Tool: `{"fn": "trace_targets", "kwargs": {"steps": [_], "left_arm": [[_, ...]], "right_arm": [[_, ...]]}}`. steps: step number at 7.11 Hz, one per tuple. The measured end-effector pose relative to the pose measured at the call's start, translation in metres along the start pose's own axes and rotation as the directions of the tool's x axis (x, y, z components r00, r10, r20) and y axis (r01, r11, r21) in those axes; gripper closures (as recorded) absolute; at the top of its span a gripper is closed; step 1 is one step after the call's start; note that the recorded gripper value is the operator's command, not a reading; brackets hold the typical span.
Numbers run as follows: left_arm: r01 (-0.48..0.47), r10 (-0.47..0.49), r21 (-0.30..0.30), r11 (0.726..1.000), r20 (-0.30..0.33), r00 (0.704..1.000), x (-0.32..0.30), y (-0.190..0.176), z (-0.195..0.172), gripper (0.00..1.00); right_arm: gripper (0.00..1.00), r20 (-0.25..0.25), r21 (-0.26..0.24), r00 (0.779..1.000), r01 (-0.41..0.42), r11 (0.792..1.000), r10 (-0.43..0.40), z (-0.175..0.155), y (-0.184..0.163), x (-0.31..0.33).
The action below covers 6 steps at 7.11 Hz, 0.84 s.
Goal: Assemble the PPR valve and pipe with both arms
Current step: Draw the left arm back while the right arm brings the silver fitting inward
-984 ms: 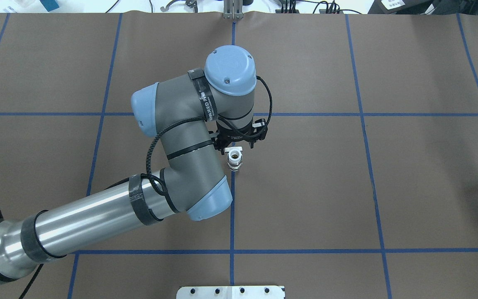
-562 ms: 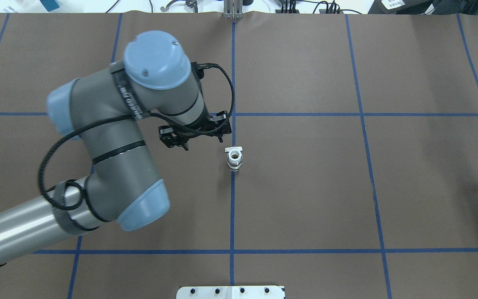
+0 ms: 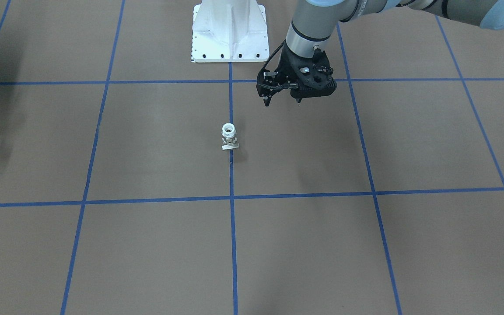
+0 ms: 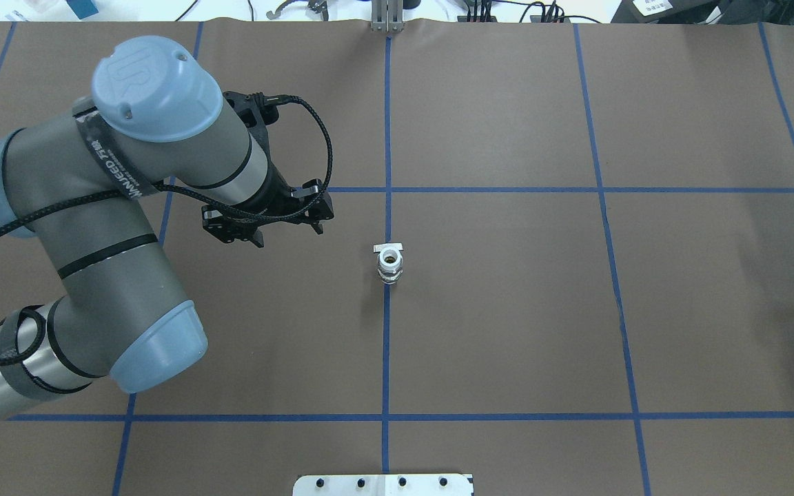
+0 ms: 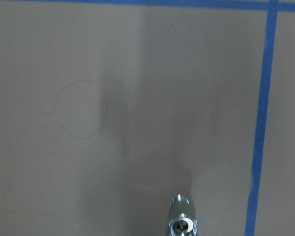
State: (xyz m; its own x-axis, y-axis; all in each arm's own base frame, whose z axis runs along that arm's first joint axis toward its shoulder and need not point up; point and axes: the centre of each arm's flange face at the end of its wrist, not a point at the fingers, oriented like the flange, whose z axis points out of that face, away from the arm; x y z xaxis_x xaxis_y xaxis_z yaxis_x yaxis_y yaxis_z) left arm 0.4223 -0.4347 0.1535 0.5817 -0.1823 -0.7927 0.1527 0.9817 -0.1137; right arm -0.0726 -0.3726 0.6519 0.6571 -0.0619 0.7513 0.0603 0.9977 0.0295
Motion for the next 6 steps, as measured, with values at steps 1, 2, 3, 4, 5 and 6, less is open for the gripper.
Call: {"fn": "trace_targets", "kwargs": {"steps": [1,2,3,4,5,6], "left_arm": [[0.003,-0.003,0.003,1.0,0.001,1.0,-0.001,-0.002,-0.001,0.14],[0.004,-0.004,0.004,1.0,0.002,1.0,-0.002,-0.002,-0.001,0.14],[0.005,-0.005,0.003,1.0,0.004,1.0,-0.003,-0.002,-0.001,0.13],[0.006,-0.006,0.002,1.0,0.005,1.0,-0.003,-0.002,-0.001,0.13],[0.006,-0.006,0.002,1.0,0.005,1.0,-0.003,-0.002,-0.002,0.13],[0.006,-0.006,0.003,1.0,0.003,1.0,-0.003,-0.001,-0.003,0.13]], "right_arm": [[0.02,-0.011,-0.008,1.0,-0.008,1.0,0.008,0.008,0.005,0.006],[0.02,-0.028,-0.015,1.0,-0.015,1.0,0.014,0.016,0.006,0.011],[0.02,-0.04,-0.026,0.999,-0.021,0.999,0.02,0.023,0.006,0.015],[0.02,-0.046,-0.035,0.999,-0.024,0.999,0.023,0.029,0.005,0.017],[0.05,-0.048,-0.042,0.998,-0.03,0.999,0.028,0.034,0.004,0.018],[0.1,-0.049,-0.049,0.998,-0.036,0.998,0.033,0.038,0.001,0.018]]}}
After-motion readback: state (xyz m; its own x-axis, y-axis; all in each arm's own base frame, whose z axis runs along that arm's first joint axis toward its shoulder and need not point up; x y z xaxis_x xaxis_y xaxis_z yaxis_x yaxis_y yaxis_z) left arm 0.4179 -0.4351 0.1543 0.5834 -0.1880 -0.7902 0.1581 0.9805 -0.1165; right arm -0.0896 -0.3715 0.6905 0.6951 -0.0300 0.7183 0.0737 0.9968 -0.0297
